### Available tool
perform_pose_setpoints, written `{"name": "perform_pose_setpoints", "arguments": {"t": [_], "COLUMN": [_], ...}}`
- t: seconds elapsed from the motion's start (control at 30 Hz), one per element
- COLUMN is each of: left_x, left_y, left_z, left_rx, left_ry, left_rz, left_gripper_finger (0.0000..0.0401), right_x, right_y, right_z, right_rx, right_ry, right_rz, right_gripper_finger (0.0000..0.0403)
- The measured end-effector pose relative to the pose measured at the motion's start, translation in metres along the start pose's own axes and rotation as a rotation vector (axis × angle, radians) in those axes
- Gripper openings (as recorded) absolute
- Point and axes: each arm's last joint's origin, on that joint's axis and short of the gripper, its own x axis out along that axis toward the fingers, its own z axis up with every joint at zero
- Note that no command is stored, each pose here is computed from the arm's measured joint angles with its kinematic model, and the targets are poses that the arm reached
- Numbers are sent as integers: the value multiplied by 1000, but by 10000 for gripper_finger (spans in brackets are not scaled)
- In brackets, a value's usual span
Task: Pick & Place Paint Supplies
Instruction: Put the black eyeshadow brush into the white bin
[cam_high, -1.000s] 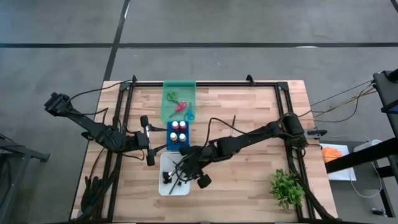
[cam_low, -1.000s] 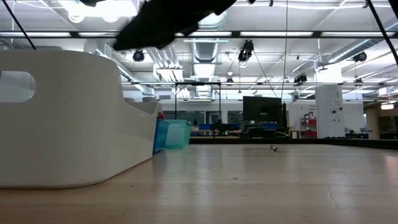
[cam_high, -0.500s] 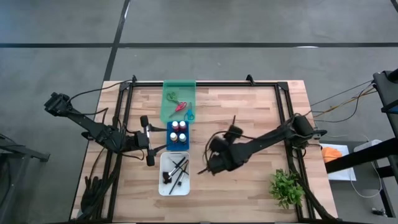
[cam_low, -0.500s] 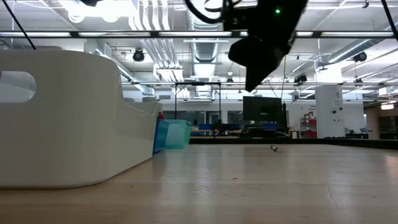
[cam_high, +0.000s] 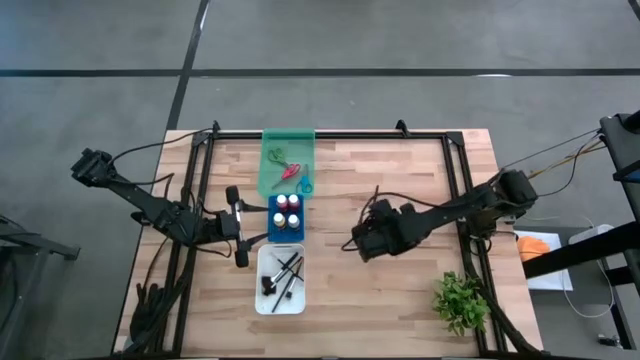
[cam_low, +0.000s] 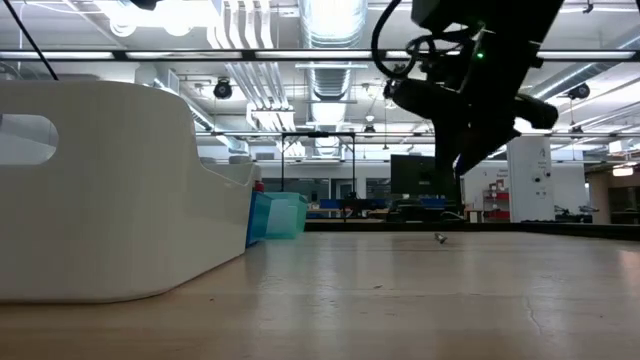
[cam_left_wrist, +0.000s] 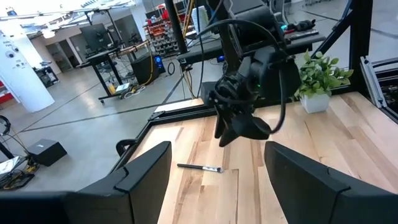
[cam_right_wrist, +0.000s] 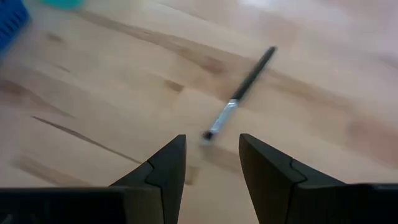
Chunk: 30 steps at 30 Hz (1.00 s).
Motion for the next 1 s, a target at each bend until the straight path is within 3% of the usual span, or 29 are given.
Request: {"name": "perform_pose_setpoints", "arguments": {"t": [0.2, 0.33, 0.53, 1.0], "left_x": [0, 0, 0, 0], "left_y": [0, 0, -1, 0], "left_z": [0, 0, 0, 1], "left_rx": [-3, -2, 10, 2], "left_ry": [-3, -4, -4, -10], "left_rz": [0, -4, -18, -20], "left_gripper_finger": [266, 266, 266, 266], "right_x": [15, 25, 36, 69], "right_y": [-8, -13, -27, -23], "right_z": [-5, -11, -17, -31], "right_rx": [229, 311, 369, 339], "right_ry": [-23, -29, -16, 59], "right_rz": [178, 271, 243, 147], "right_gripper_finger": [148, 148, 148, 148]}}
